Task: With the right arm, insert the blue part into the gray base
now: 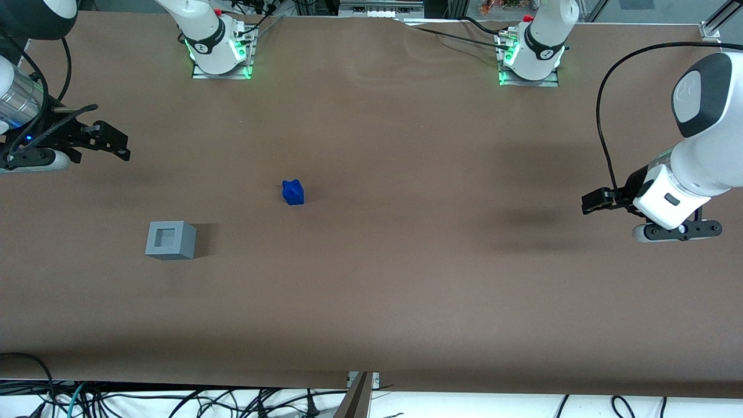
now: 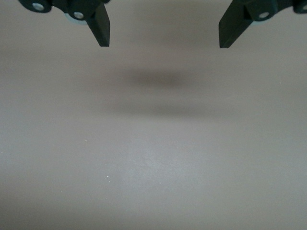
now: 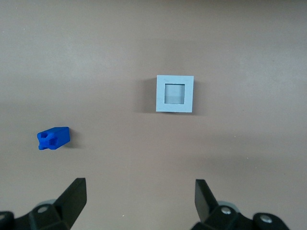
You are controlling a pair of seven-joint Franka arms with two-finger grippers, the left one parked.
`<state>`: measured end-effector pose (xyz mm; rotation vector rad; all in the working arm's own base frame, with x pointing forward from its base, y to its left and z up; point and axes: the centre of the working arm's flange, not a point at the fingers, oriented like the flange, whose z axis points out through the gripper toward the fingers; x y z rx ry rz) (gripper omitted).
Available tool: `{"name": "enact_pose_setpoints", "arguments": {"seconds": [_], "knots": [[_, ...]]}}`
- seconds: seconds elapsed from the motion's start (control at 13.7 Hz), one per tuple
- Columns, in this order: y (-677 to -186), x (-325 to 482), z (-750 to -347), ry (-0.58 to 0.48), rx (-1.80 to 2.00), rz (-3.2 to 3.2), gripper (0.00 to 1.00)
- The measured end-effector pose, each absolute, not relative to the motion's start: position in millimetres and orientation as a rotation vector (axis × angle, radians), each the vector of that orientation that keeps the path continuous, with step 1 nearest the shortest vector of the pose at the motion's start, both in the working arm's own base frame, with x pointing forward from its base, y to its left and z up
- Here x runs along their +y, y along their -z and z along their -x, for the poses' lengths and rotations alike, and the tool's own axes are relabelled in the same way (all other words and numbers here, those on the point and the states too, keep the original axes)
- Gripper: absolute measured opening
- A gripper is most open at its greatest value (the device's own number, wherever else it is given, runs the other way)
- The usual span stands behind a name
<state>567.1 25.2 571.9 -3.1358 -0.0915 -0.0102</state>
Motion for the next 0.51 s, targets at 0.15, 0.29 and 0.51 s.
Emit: {"name": "enact_pose_setpoints", "arguments": {"seconds": [0.15, 0.29, 0.51], "knots": [[-572.2, 25.3, -567.5, 0.017, -0.092, 3.136, 1.00], [-571.3, 25.5, -567.9, 0.015, -0.093, 3.136, 1.00], [-571.0, 25.7, -568.0, 0.015, -0.094, 3.136, 1.00]]}}
